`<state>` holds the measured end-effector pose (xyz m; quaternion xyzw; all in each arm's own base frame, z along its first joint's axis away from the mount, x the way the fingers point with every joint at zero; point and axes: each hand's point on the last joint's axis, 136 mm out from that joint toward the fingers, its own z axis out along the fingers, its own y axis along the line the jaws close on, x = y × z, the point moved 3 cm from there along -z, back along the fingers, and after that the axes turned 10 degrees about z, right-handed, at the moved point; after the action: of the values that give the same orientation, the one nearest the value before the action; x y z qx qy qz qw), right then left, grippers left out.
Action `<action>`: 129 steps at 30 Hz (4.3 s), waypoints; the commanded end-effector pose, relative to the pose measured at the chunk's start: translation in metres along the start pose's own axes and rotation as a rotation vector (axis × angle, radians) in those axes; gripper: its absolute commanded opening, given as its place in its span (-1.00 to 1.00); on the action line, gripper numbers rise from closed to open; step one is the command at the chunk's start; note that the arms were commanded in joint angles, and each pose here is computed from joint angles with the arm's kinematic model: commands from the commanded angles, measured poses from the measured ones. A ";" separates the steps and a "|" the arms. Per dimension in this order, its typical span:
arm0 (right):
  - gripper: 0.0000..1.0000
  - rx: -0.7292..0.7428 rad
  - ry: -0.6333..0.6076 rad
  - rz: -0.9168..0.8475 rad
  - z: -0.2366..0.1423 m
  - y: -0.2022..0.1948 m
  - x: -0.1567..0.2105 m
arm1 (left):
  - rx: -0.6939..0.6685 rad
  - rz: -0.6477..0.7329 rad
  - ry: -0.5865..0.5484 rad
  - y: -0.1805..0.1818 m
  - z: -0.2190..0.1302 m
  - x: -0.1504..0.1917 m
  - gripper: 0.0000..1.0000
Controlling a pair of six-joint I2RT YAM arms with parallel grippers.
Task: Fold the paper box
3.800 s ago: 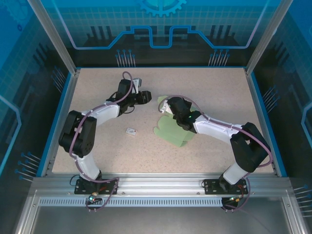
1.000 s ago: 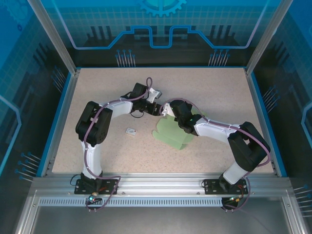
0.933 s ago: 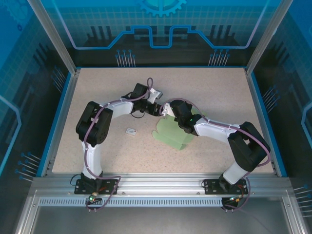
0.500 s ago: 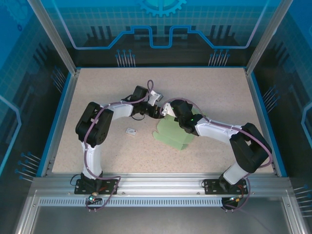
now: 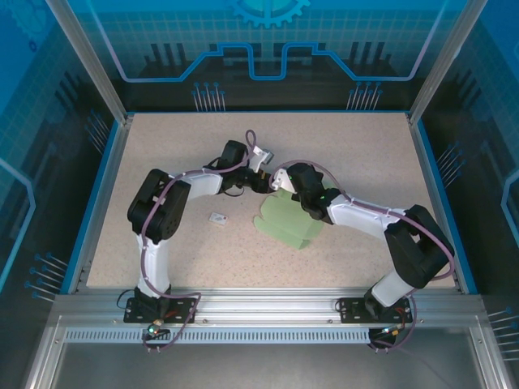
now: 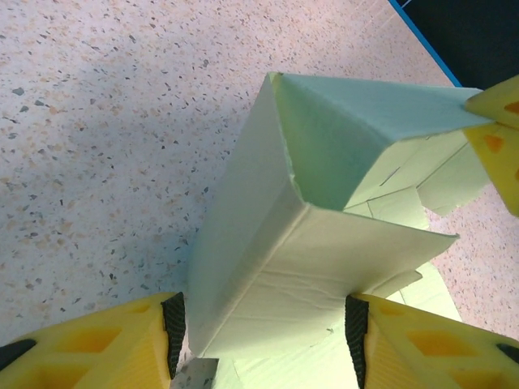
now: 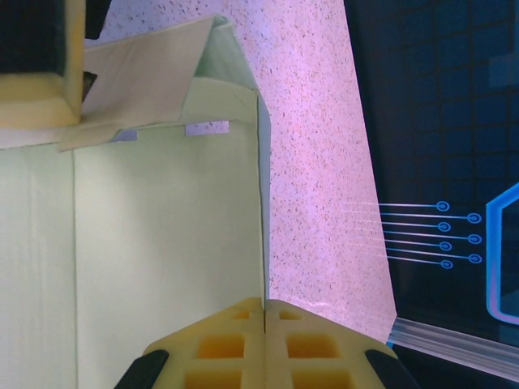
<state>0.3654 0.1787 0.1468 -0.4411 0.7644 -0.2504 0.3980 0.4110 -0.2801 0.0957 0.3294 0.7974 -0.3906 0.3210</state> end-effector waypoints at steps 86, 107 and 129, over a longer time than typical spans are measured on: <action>-1.00 -0.116 -0.038 0.133 -0.009 0.005 0.004 | -0.082 -0.040 -0.106 0.005 0.023 -0.009 0.08; -1.00 -0.120 0.013 0.087 0.005 0.011 0.006 | 0.044 0.005 -0.125 -0.010 0.022 -0.004 -0.03; -1.00 -0.210 -0.024 0.137 -0.001 0.018 0.000 | -0.127 -0.049 -0.099 0.008 0.030 -0.003 -0.08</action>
<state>0.3633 0.1822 0.1419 -0.4212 0.7992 -0.1709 0.3933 0.4186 -0.2969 0.0849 0.2787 0.8032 -0.3802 0.3641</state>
